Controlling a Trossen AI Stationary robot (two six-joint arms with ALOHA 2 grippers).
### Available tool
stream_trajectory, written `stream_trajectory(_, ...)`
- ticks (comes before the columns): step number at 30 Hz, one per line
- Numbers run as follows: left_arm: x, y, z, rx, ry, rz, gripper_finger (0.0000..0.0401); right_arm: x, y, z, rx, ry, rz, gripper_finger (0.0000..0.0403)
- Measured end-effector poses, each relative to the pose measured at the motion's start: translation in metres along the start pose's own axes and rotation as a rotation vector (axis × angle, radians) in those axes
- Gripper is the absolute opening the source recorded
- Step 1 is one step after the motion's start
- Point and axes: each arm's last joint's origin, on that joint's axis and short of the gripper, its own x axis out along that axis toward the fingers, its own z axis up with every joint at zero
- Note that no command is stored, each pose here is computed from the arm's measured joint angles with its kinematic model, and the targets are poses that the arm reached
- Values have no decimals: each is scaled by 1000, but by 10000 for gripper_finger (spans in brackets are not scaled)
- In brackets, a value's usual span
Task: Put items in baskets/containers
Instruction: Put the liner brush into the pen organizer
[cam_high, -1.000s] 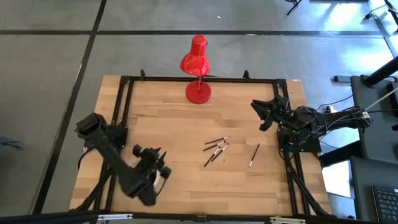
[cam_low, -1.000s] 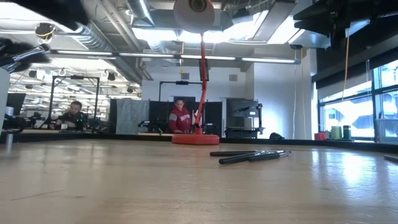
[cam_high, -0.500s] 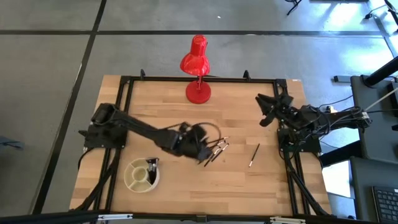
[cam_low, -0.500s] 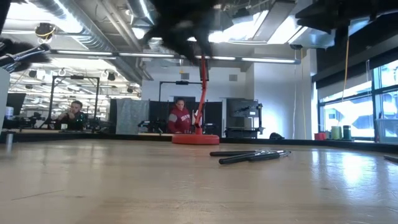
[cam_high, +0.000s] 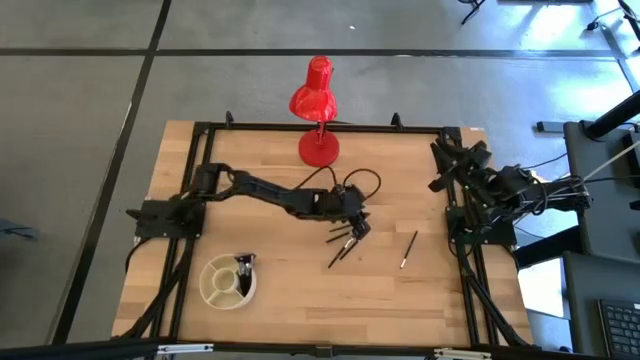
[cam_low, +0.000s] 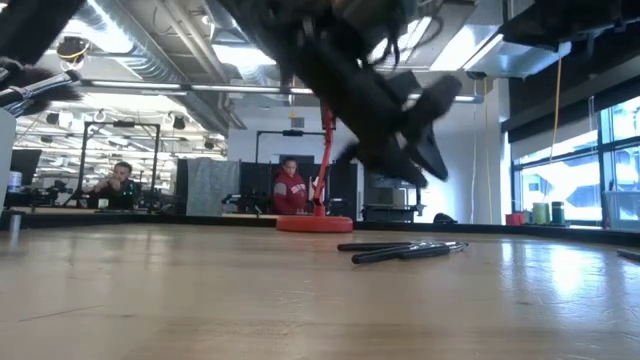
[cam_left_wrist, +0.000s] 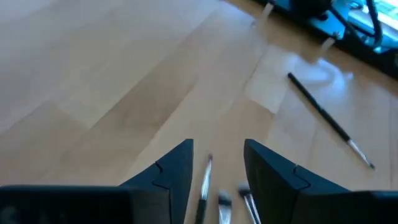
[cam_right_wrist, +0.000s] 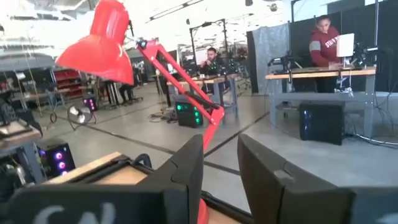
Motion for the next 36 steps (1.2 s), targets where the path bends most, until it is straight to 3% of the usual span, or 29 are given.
stream_trajectory(2, 13, 8, -1, -1, -7, -44, 139, 0, 0, 0, 16, -1, 0, 100)
stream_trajectory(8, 28, 19, -11, 128, 23, -30, 139, 0, 0, 0, -7, -2, 0, 100)
stream_trajectory(15, 24, 1, -13, 451, -53, -52, 139, 0, 0, 1, -5, -6, -1, 100)
stream_trajectory(17, 27, -1, -14, 496, -88, -56, 139, 0, 0, 1, 3, -6, 5, 100)
stream_trajectory(23, 37, 4, -26, 446, -63, -3, 139, 0, 3, 1, 11, -7, 85, 100)
stream_trajectory(26, 33, 3, -26, 370, -45, 3, 138, 1, 7, -3, -80, 7, 175, 100)
stream_trajectory(31, -1, -8, -5, 283, -19, 16, 124, 3, 18, -12, -191, 48, 366, 100)
stream_trajectory(36, -53, -23, 2, 332, 17, 176, 100, 6, 30, -20, -152, 104, 509, 100)
